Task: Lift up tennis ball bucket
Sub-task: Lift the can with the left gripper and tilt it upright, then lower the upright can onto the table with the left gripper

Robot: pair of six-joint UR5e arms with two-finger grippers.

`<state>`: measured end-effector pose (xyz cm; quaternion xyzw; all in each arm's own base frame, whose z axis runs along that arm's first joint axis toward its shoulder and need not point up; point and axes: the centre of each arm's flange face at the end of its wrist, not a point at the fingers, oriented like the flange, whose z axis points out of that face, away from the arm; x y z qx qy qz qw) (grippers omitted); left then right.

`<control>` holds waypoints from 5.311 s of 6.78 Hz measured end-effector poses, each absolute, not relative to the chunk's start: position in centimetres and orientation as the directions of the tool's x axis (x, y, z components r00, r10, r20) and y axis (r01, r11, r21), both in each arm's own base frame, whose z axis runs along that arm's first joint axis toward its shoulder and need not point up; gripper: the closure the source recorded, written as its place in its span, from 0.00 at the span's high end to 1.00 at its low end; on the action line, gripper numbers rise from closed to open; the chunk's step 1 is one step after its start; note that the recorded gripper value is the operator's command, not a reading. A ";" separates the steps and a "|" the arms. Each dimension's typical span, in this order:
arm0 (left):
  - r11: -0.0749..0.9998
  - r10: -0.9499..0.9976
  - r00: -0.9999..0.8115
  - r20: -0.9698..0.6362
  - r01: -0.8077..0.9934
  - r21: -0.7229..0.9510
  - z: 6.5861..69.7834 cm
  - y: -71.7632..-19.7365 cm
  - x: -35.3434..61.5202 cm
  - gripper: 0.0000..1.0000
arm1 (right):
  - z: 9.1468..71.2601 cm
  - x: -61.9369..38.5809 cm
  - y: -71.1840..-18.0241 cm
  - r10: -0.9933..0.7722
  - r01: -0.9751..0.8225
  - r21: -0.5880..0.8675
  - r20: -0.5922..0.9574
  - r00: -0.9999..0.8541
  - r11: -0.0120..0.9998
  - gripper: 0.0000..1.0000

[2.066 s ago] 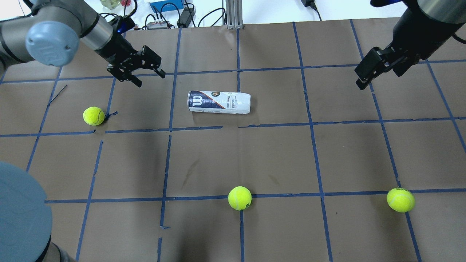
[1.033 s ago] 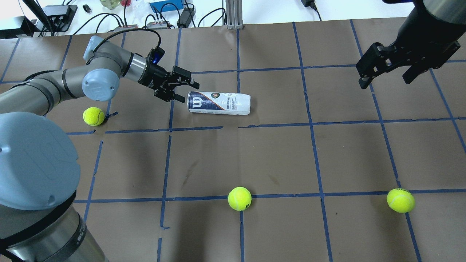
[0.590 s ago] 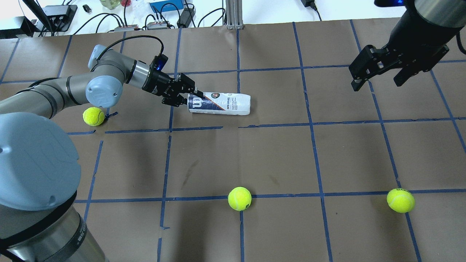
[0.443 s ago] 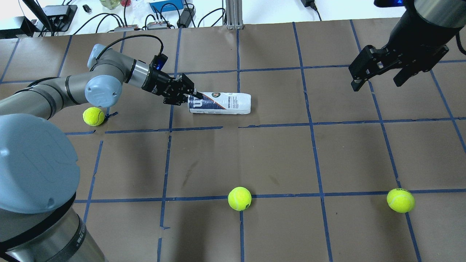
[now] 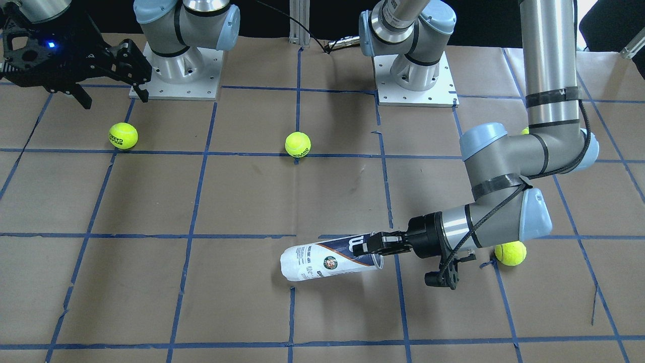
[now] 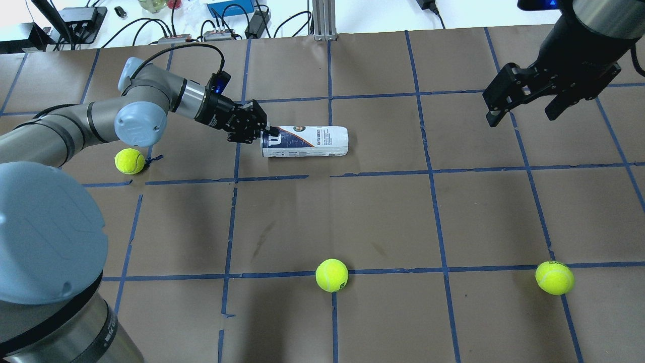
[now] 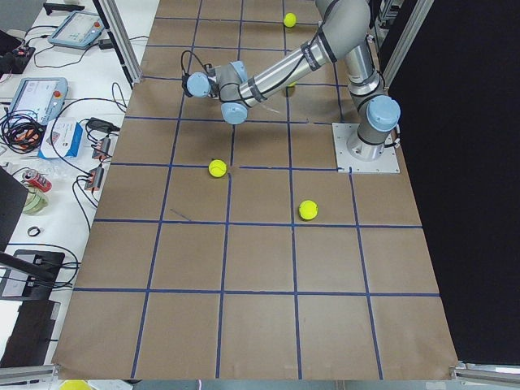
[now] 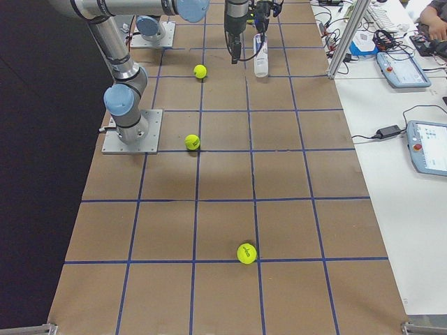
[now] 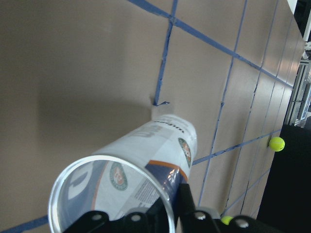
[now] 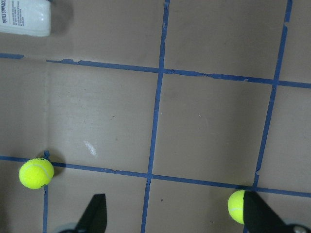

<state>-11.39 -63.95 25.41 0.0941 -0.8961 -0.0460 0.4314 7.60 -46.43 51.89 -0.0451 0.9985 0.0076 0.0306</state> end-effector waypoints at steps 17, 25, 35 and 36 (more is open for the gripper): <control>0.974 0.224 -0.973 -0.056 0.225 0.003 36.5 -67.9 -13.0 0.00 | 50.4 16.8 -50.4 -0.095 -0.095 0.032 -0.011 -0.995 0.995 1.00; 0.965 0.257 -0.965 -0.043 0.255 0.053 36.2 -66.6 -13.3 0.01 | 50.4 15.4 -50.3 -0.044 -0.047 0.051 -0.051 -0.998 0.998 1.00; 0.956 0.280 -0.958 -0.064 0.285 -0.074 37.7 -65.6 -20.9 1.00 | 50.3 15.3 -50.2 -0.040 -0.043 0.064 -0.052 -0.998 0.997 1.00; 0.955 0.276 -0.959 -0.064 0.281 -0.092 39.8 -64.9 -20.5 1.00 | 50.2 15.2 -50.2 -0.039 -0.042 0.065 -0.051 -0.998 0.997 1.00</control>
